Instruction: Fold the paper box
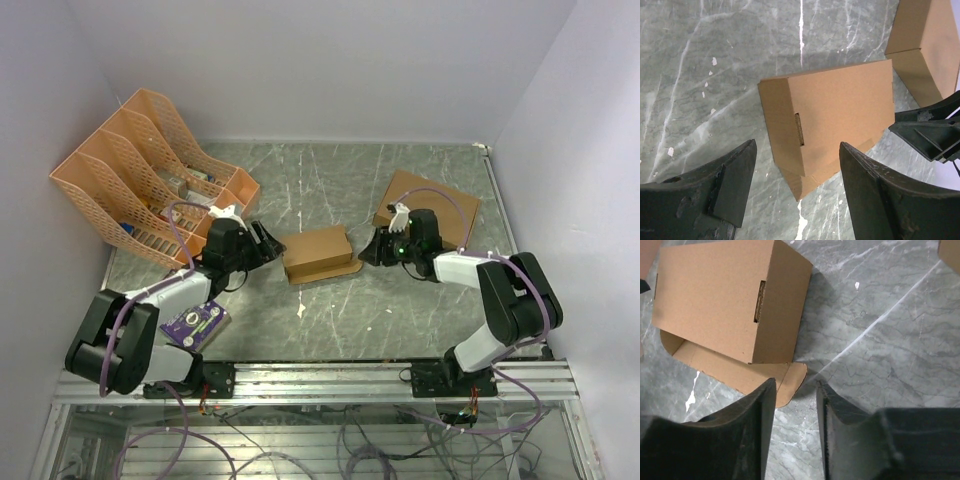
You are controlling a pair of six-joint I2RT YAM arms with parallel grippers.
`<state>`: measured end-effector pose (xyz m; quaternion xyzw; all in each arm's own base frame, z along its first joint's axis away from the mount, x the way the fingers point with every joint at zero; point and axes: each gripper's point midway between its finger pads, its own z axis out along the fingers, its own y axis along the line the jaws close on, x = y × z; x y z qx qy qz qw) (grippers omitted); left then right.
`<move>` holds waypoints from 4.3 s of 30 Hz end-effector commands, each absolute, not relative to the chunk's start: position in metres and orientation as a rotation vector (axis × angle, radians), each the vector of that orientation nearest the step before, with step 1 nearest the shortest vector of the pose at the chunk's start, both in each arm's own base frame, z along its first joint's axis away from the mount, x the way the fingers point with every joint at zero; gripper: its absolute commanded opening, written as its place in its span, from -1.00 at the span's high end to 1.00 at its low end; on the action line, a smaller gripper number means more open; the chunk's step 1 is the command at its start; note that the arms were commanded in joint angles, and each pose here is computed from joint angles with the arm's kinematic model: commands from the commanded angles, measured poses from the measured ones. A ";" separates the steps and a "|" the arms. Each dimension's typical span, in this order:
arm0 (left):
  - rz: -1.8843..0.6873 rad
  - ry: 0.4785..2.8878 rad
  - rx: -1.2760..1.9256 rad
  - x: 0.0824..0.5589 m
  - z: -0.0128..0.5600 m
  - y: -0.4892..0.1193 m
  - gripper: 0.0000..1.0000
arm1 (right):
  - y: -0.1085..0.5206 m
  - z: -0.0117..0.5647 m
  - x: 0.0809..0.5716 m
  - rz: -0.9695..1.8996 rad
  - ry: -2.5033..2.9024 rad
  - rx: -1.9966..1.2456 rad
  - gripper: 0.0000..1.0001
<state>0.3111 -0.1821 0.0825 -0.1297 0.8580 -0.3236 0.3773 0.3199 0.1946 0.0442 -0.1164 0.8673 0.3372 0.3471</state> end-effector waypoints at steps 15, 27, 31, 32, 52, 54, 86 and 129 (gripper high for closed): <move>-0.923 2.202 -0.272 0.319 0.080 -0.204 -0.47 | 0.211 0.027 0.305 0.912 2.324 -0.368 0.75; -0.930 2.216 -0.234 0.313 0.085 -0.216 -0.44 | 0.203 0.038 0.324 0.737 2.277 -0.464 0.94; -0.821 2.234 -0.192 0.314 0.087 -0.205 -0.45 | 0.206 0.036 0.324 0.757 2.292 -0.451 0.91; -0.782 2.235 -0.167 0.314 0.088 -0.201 -0.45 | 0.206 0.035 0.324 0.759 2.298 -0.447 0.90; -0.624 2.201 0.404 0.394 0.106 -0.235 -0.59 | 0.208 0.034 0.335 0.738 2.327 -0.470 0.88; -0.649 2.204 0.420 0.394 0.103 -0.240 -0.58 | 0.209 0.036 0.336 0.735 2.320 -0.477 0.86; -0.491 2.439 0.507 0.379 0.047 -0.237 -0.48 | 0.217 0.048 0.342 0.637 2.238 -0.603 0.82; -0.449 2.541 0.475 0.369 0.017 -0.238 -0.48 | 0.222 0.040 0.311 0.635 2.205 -0.749 1.00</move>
